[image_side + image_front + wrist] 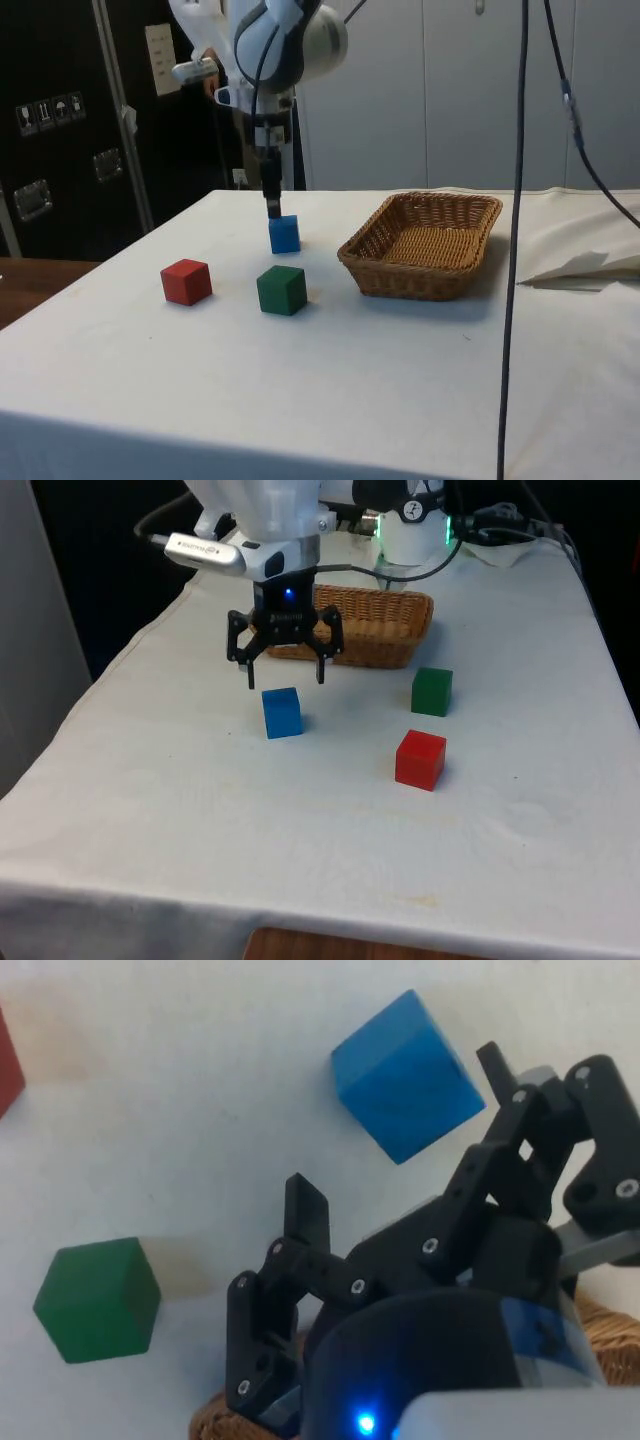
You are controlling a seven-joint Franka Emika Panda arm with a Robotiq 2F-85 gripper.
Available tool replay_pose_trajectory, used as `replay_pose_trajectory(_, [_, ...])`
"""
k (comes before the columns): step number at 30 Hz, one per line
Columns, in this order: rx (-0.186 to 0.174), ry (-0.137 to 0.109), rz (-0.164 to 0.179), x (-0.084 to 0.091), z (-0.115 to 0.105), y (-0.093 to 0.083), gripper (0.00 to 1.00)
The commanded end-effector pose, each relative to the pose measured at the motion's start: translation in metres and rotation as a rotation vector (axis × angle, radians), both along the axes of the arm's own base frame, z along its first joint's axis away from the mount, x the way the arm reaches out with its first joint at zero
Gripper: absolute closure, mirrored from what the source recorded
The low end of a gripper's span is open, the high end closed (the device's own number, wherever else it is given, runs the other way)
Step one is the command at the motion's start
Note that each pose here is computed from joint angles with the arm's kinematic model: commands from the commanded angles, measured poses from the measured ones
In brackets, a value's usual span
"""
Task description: Pick up the blue cube and place it into the basket.
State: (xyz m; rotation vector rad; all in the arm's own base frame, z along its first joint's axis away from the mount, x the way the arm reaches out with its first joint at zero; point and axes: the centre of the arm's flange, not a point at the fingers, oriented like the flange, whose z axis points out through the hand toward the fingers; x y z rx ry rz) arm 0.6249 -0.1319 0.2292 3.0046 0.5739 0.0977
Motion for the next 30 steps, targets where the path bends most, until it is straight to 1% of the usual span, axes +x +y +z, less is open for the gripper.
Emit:
replay_pose_trajectory(1, [0.006,0.003,0.0,0.001,-0.003,-0.004,0.0])
replay_pose_trajectory(3, [0.002,0.005,-0.005,0.002,-0.006,-0.009,0.0])
replay_pose_trajectory(4, [-0.006,0.004,-0.006,0.001,-0.004,-0.008,0.0])
replay_pose_trajectory(5, [0.001,0.007,-0.006,0.002,-0.007,-0.011,0.0])
replay_pose_trajectory(10, [0.0,0.009,-0.019,0.001,-0.011,-0.019,0.0])
replay_pose_trajectory(12, [0.005,0.01,-0.025,0.001,-0.015,-0.023,0.0])
replay_pose_trajectory(13, [-0.004,0.012,-0.027,0.0,-0.013,-0.023,0.0])
replay_pose_trajectory(14, [0.007,0.01,-0.027,0.001,-0.016,-0.025,0.0])
replay_pose_trajectory(19, [0.036,0.013,-0.034,-0.001,-0.026,-0.028,0.0])
replay_pose_trajectory(20, [0.022,0.017,-0.035,-0.002,-0.023,-0.028,0.0])
replay_pose_trajectory(21, [0.04,0.013,-0.036,-0.001,-0.027,-0.029,0.0])
replay_pose_trajectory(24, [0.058,0.013,-0.043,0.0,-0.034,-0.029,0.0])
replay_pose_trajectory(25, [0.058,0.013,-0.043,0.0,-0.034,-0.029,0.0])
replay_pose_trajectory(28, [0.074,0.009,-0.048,0.002,-0.037,-0.029,0.0])
replay_pose_trajectory(29, [0.06,0.014,-0.049,0.0,-0.036,-0.03,0.0])
replay_pose_trajectory(30, [0.077,0.008,-0.049,0.002,-0.038,-0.03,0.0])
